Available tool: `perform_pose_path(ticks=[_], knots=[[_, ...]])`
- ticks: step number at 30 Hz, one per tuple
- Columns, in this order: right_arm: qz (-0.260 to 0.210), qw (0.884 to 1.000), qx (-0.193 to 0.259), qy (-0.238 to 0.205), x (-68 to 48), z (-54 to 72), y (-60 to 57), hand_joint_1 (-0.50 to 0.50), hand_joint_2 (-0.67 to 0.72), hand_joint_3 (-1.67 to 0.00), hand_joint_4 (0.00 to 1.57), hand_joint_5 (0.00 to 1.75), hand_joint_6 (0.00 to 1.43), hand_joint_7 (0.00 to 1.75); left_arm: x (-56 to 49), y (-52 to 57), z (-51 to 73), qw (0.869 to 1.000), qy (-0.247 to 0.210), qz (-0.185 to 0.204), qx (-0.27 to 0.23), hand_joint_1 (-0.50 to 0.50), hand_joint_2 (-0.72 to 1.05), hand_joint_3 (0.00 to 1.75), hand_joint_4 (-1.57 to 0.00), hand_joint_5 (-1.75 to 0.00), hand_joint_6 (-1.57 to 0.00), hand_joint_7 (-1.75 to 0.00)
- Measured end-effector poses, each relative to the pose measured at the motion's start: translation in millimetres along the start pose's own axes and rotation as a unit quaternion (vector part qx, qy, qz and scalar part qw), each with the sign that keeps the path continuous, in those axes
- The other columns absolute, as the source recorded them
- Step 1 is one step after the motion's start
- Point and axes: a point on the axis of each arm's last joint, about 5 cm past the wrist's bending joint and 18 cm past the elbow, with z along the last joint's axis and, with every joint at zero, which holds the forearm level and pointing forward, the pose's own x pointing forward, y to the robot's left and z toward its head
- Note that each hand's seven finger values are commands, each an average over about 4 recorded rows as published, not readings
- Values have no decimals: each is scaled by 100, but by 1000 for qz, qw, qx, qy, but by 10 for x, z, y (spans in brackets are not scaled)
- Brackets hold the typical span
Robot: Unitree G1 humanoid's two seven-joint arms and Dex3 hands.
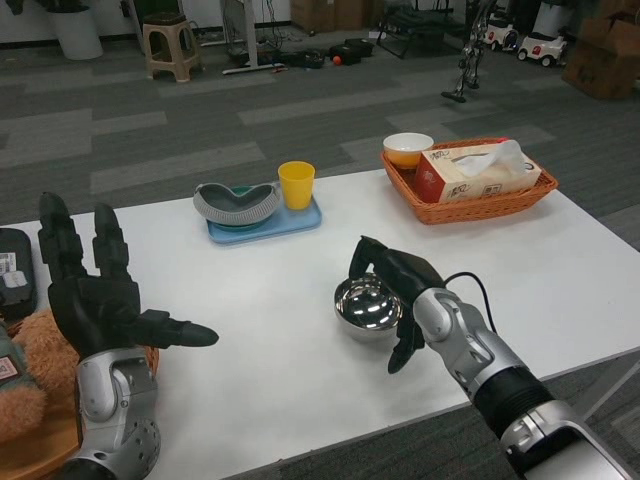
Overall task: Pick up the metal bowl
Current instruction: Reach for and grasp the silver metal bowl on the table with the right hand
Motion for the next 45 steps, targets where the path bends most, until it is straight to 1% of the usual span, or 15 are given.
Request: perform_pose_path(ticks=[6, 9, 11, 15, 17, 21, 26, 29, 30, 33, 35, 41, 42, 44, 45], knots=[[22, 995, 94, -9, 87, -3, 37, -42, 47, -32, 5, 155, 0, 157, -2, -1, -1, 1000, 1, -1, 0, -48, -72, 0, 0, 0, 0, 0], [11, 982, 187, -18, 98, -30, 79, -38, 33, -30, 20, 114, 0, 150, -2, -2, -2, 1000, 1, -1, 0, -48, -72, 0, 0, 0, 0, 0], [-10, 966, 258, -20, 94, -58, 113, -32, 22, -32, 45, 85, 0, 147, -2, -2, -2, 1000, 1, -1, 0, -48, -72, 0, 0, 0, 0, 0], [-53, 924, 378, -19, 82, -69, 197, -25, 15, -36, 136, 121, 1, 157, -2, -2, -2, 1000, 1, -1, 0, -48, -72, 0, 0, 0, 0, 0], [-63, 906, 419, -14, 78, -56, 236, -29, 31, -32, 138, 126, 1, 157, -2, -3, -2, 1000, 1, -1, 0, -48, -72, 0, 0, 0, 0, 0], [-56, 865, 498, -5, 79, -27, 305, -42, 61, -10, 68, 119, 0, 140, -2, -3, -2, 1000, 1, -1, 0, -48, -72, 0, 0, 0, 0, 0], [18, 826, 563, -25, 114, -2, 320, -44, 66, -8, 59, 97, 0, 136, -5, -6, -4, 1000, 2, -2, 0, -48, -72, 0, 0, 0, 0, 0], [57, 805, 589, -46, 146, 5, 270, -43, 58, -8, 70, 153, 0, 152, -8, -9, -6, 1000, 3, -3, 0, -48, -72, 0, 0, 0, 0, 0], [64, 801, 593, -52, 156, 5, 246, -34, 47, -12, 90, 170, 1, 159, -8, -10, -7, 1000, 3, -3, -1, -48, -72, 0, 0, 0, 0, 0], [64, 797, 598, -60, 169, 11, 199, -2, 19, -32, 136, 150, 10, 168, -9, -10, -7, 1000, 3, -3, 0, -48, -72, 0, 0, 0, 0, 0], [55, 792, 606, -59, 173, 31, 194, 8, 19, -36, 136, 145, 34, 168, -9, -10, -7, 1000, 3, -4, 0, -48, -72, 0, 0, 0, 0, 0], [29, 780, 623, -53, 184, 65, 173, 21, 19, -48, 133, 155, 88, 166, -11, -12, -8, 1000, 4, -4, -1, -48, -72, 0, 0, 0, 0, 0], [30, 779, 624, -54, 184, 69, 172, 21, 22, -48, 134, 150, 90, 164, -11, -12, -8, 1000, 4, -4, -1, -48, -72, 0, 0, 0, 0, 0], [30, 777, 626, -56, 185, 77, 171, 23, 34, -48, 133, 136, 69, 157, -11, -12, -8, 1000, 4, -4, -1, -48, -72, 0, 0, 0, 0, 0], [30, 776, 627, -57, 186, 80, 170, 14, 42, -46, 131, 126, 52, 155, -11, -12, -8, 1000, 4, -4, -1, -48, -72, 0, 0, 0, 0, 0]])
